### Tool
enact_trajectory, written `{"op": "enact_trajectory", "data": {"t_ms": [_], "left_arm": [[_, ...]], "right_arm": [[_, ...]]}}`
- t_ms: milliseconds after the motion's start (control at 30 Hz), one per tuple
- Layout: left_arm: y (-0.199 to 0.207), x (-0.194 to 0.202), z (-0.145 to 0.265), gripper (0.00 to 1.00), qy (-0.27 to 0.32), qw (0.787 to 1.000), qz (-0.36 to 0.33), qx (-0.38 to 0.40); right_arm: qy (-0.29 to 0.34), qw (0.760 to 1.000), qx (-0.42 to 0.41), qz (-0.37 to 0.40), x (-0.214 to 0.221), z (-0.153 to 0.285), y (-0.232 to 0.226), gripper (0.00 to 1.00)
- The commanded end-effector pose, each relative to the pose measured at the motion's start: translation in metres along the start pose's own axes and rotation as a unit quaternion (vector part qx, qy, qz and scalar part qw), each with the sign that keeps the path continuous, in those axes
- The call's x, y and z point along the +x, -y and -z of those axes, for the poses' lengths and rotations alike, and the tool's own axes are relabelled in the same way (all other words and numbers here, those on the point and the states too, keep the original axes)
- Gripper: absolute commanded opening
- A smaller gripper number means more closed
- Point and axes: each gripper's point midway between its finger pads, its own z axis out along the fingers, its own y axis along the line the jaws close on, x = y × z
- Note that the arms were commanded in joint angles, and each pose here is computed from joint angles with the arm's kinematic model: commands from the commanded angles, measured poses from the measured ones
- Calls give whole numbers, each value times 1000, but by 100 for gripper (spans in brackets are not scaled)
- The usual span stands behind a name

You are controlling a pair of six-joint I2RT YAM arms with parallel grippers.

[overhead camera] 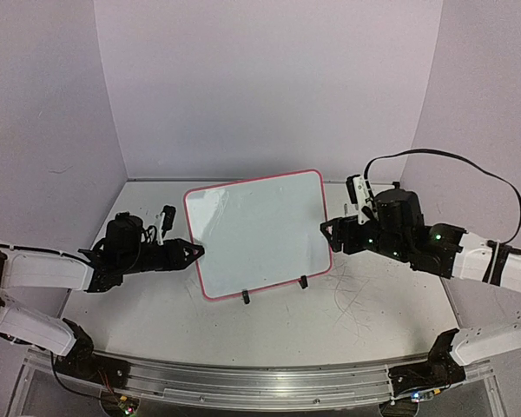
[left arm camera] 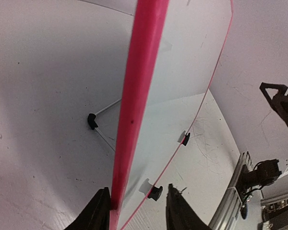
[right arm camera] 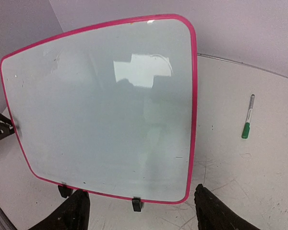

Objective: Write a sentence on the whiteboard
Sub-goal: Move the whiteboard to the center of the board.

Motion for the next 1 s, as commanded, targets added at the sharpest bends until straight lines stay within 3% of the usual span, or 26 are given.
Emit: {"op": "enact_trajectory", "data": {"t_ms": [0, 133, 433, 700, 800, 967], "left_arm": [[16, -20, -9, 33, 26, 998, -43, 37], [11, -15, -17, 22, 17, 998, -48, 38], [5, -5, -37, 13, -4, 997, -52, 51], [0, 2, -47, 10, -12, 998, -37, 55], [-3, 5, -46, 16, -8, 998, -30, 50], [1, 3, -37, 46, 2, 998, -30, 50]], "right_arm": [[-2, 1000, 8, -10, -9, 3, 5, 76], [6, 999, 15, -32, -19, 4, 13, 76], [42, 990, 77, -115, -65, -2, 80, 75], [-11, 973, 118, -199, -60, -53, 154, 70], [-45, 966, 142, -213, -50, -81, 184, 70], [-121, 957, 176, -194, -31, -128, 217, 69]]}}
